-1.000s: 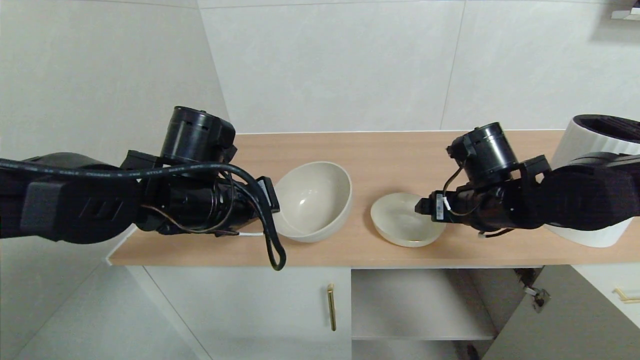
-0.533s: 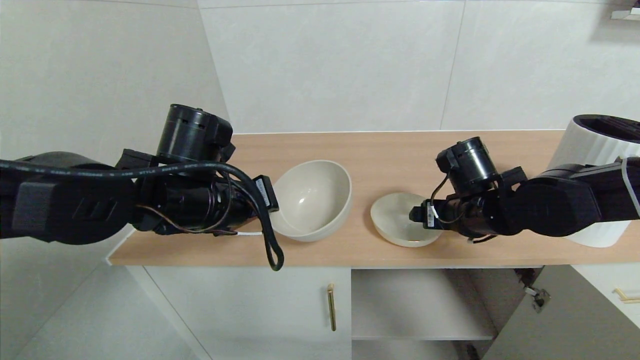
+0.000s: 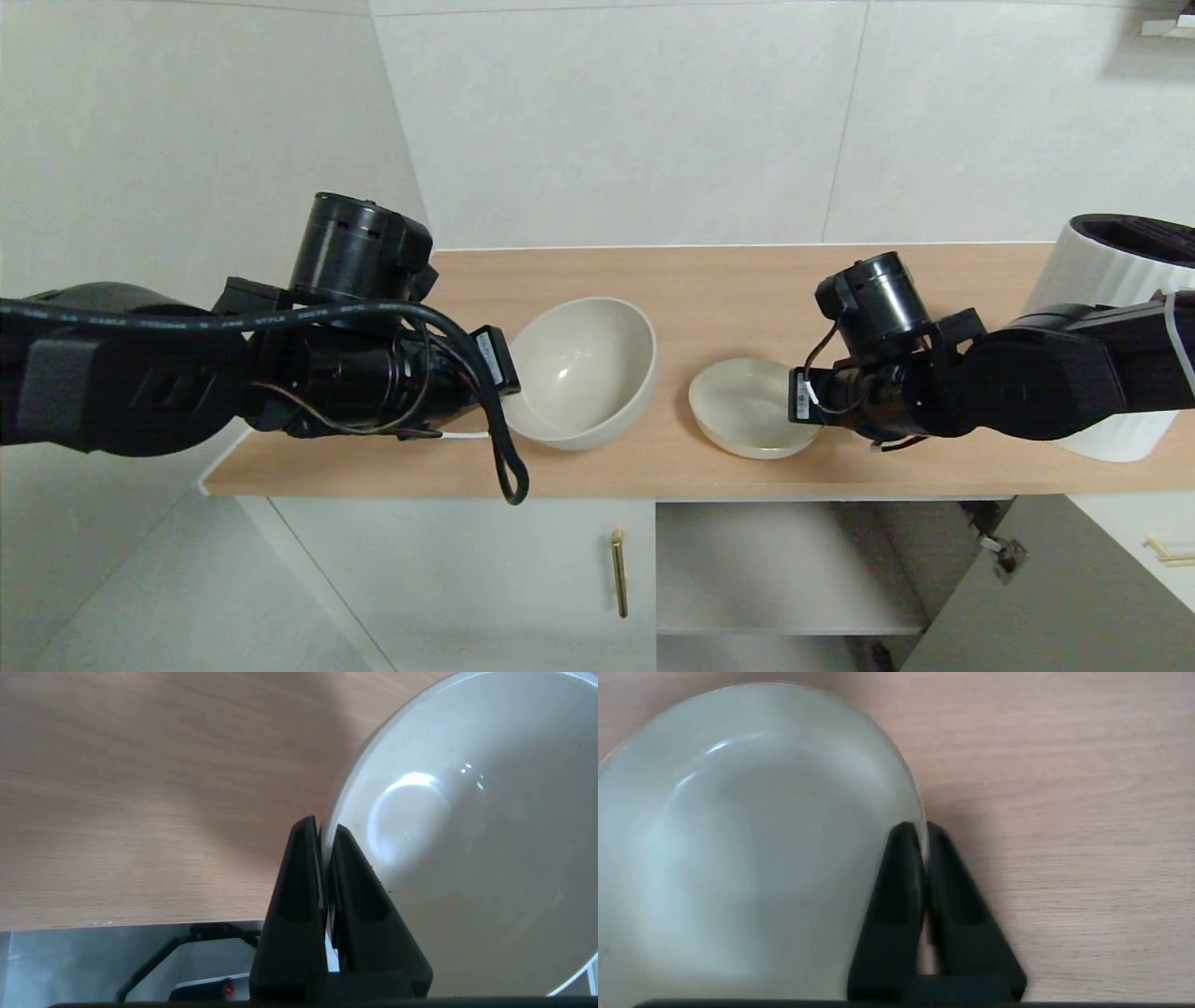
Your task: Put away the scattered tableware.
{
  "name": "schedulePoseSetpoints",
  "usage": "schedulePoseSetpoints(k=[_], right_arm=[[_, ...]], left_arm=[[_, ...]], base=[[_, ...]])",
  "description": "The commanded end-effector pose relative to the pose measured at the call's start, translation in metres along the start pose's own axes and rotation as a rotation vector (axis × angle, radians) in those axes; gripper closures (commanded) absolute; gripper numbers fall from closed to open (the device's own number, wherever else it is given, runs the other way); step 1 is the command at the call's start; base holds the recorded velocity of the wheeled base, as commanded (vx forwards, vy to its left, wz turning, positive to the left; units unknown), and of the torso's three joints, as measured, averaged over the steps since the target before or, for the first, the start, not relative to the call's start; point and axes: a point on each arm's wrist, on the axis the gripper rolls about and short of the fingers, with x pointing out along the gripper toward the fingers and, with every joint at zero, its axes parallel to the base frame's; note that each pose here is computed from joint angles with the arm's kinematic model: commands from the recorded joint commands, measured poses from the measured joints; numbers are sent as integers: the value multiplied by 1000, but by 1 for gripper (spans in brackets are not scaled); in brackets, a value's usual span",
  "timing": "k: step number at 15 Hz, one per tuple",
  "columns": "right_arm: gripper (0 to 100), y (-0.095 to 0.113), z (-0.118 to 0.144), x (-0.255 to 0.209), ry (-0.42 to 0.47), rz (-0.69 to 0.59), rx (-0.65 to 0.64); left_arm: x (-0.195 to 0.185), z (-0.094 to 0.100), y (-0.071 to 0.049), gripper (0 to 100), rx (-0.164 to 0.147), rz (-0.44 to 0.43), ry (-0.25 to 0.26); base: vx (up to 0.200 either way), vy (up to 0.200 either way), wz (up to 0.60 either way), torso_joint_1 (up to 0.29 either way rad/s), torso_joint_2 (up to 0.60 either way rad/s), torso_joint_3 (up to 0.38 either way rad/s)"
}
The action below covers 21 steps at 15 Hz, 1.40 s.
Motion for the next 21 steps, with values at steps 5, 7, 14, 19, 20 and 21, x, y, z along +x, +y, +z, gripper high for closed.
schedulePoseSetpoints(k=[5,7,14,19,20,21], right_arm=[[100,-20,21,-57,-34,152,40],[100,-35,22,-93,26,263,31],[100,-69,-12,-136,69,300,-35],[100,-73,-26,-133,106,300,-58],[100,-73,-26,-132,108,297,-58],[100,-73,-26,-131,110,298,-59]], left_arm=[[-26,5,-3,100,-1,-40,-46],[-56,5,-1,100,7,-77,-89],[-115,-21,20,100,83,-185,-82],[-84,-36,22,100,134,-132,27],[-81,-38,22,100,137,-127,37],[-80,-38,22,100,138,-126,43]], base=[[0,0,0,0,0,0],[0,0,0,0,0,0],[0,0,0,0,0,0],[0,0,0,0,0,0],[0,0,0,0,0,0],[-200,0,0,7,2,12]])
